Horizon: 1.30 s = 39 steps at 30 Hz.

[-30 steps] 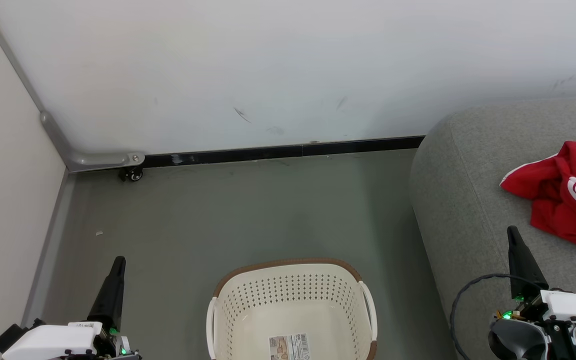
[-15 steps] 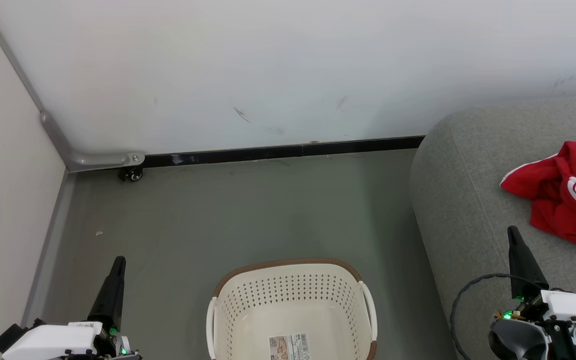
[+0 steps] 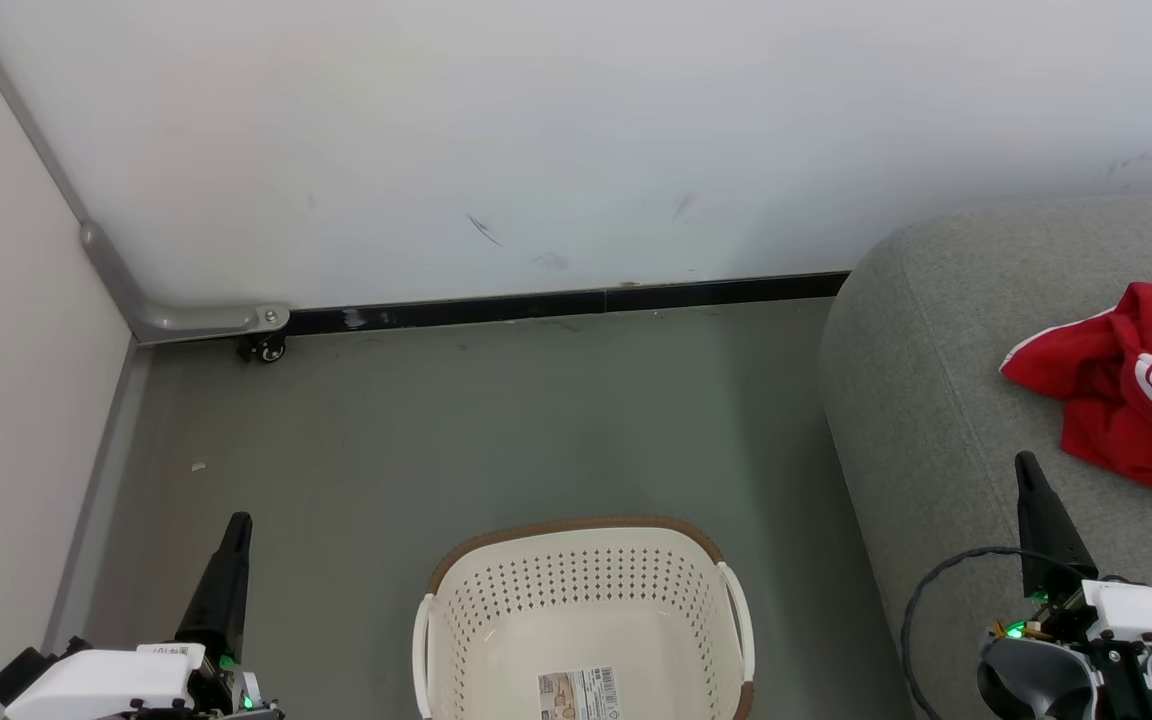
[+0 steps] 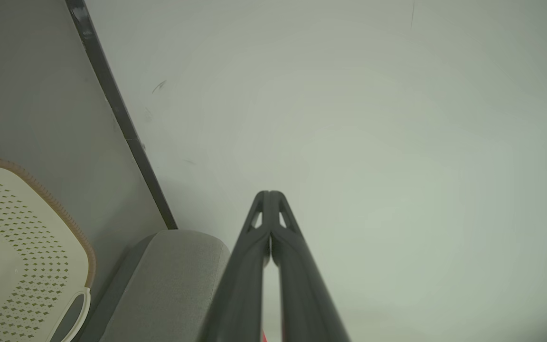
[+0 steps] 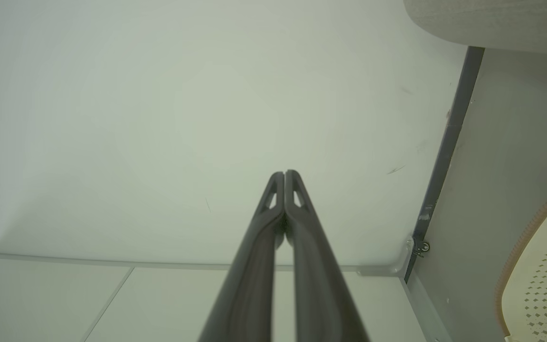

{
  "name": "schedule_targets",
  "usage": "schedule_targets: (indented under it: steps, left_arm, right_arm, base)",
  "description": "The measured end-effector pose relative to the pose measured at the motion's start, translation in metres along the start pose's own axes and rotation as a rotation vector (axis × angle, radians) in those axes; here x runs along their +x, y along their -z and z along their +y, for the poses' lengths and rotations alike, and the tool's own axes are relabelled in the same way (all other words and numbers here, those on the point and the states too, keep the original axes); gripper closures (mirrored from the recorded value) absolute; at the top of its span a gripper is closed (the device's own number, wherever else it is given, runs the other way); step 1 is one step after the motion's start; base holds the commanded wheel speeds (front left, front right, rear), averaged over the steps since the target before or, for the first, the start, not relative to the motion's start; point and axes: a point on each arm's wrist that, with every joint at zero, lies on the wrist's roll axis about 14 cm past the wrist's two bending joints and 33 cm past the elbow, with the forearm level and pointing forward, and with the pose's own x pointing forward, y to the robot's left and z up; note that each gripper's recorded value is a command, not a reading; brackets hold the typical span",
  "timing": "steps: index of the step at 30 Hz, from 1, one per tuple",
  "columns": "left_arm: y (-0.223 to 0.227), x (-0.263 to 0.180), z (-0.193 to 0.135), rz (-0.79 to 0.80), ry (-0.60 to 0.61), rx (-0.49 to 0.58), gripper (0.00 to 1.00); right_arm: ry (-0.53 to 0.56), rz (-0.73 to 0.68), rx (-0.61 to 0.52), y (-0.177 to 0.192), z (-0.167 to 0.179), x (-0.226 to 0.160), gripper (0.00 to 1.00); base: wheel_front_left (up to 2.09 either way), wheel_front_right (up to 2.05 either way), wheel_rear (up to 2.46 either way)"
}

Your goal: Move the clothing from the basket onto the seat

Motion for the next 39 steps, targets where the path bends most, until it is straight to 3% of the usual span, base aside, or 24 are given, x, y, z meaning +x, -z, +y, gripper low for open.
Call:
schedule_targets:
  steps: [39]
  left_arm:
    - [0.0003, 0.0001, -0.0004, 0.001, 0.001, 0.000, 1.00]
  right_arm:
    - [0.000, 0.002, 0.000, -0.0001, -0.0001, -0.0001, 1.00]
  base:
    - [0.00, 0.00, 0.00]
